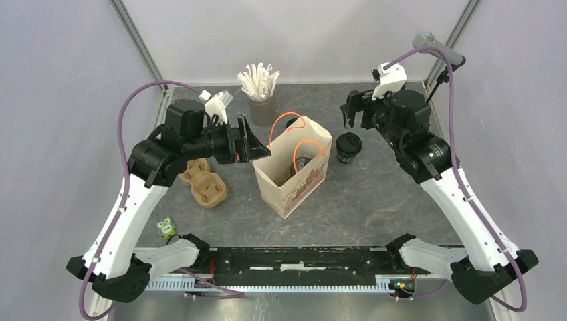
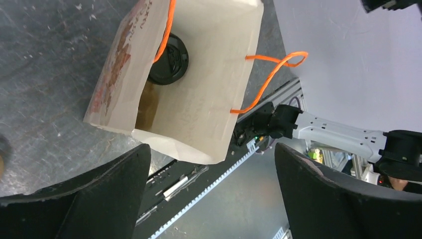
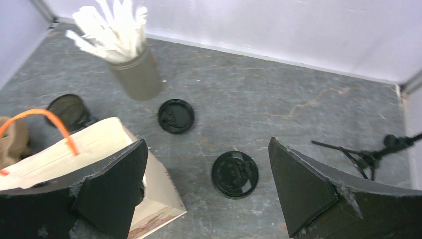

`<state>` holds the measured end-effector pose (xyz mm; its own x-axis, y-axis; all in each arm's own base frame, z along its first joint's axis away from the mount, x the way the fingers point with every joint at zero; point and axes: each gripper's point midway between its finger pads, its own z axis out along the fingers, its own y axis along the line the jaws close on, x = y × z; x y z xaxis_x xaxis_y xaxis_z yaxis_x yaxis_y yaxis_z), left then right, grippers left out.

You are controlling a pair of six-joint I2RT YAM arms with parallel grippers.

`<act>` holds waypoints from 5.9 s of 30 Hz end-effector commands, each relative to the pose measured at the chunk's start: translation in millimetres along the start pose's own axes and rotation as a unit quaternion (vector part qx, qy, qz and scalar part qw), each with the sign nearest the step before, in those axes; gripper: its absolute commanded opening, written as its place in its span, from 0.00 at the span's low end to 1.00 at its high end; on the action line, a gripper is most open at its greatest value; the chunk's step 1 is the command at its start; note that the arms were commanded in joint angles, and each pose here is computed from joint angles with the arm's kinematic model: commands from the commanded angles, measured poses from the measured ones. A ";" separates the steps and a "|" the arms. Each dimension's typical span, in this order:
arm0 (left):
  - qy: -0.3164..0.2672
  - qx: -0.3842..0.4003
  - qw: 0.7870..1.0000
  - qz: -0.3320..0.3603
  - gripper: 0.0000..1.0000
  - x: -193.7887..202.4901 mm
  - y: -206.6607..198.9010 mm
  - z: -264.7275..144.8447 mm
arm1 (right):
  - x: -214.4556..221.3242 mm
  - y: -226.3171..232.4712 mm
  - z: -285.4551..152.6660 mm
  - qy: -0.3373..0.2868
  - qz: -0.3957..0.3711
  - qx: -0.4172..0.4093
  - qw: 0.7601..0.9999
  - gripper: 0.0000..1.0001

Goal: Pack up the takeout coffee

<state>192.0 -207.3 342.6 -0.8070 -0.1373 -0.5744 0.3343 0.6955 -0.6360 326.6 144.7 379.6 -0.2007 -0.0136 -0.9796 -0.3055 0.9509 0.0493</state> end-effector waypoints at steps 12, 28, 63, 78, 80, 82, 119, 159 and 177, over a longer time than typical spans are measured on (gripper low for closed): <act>-0.076 -0.041 0.994 0.065 1.00 -10.2 3.6 -49.9 | 79.3 -86.7 7.1 0.156 -0.032 0.209 0.965 0.98; -0.106 -0.145 0.983 0.045 1.00 -8.3 44.7 -62.2 | 139.0 -133.5 47.0 0.216 -0.085 0.202 0.952 0.98; -0.039 -0.211 0.974 0.073 1.00 -8.7 75.5 -33.1 | 212.1 -62.6 98.7 0.334 -0.092 0.027 0.938 0.98; -0.036 -0.185 0.980 0.058 1.00 5.9 70.7 -35.8 | 234.6 -56.3 102.6 0.364 -0.099 -0.005 0.926 0.90; -0.032 -0.182 0.981 0.056 1.00 7.8 69.9 -35.0 | 237.1 -56.6 100.8 0.368 -0.099 -0.004 0.924 0.85; -0.026 -0.174 0.983 0.051 0.99 9.7 66.9 -33.8 | 237.2 -56.8 98.1 0.369 -0.099 -0.003 0.924 0.81; -0.089 -0.117 0.980 0.135 1.00 -88.0 1.5 -21.4 | 266.0 -43.0 -72.4 0.368 -0.076 0.003 0.927 0.86; 0.104 0.080 0.924 0.358 0.91 62.1 -186.8 180.0 | -88.0 -89.7 -270.1 -0.247 0.107 0.145 0.952 0.98; 0.165 0.006 0.868 0.469 0.96 130.9 -114.1 330.3 | -93.8 -90.1 -280.6 -0.222 0.065 0.152 0.961 0.98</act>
<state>198.0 -520.0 164.4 -0.3689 0.7068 -0.6036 0.8992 0.4358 -0.0392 100.5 -32.6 525.0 0.2584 0.2166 -0.9414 -0.0062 0.9749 0.2226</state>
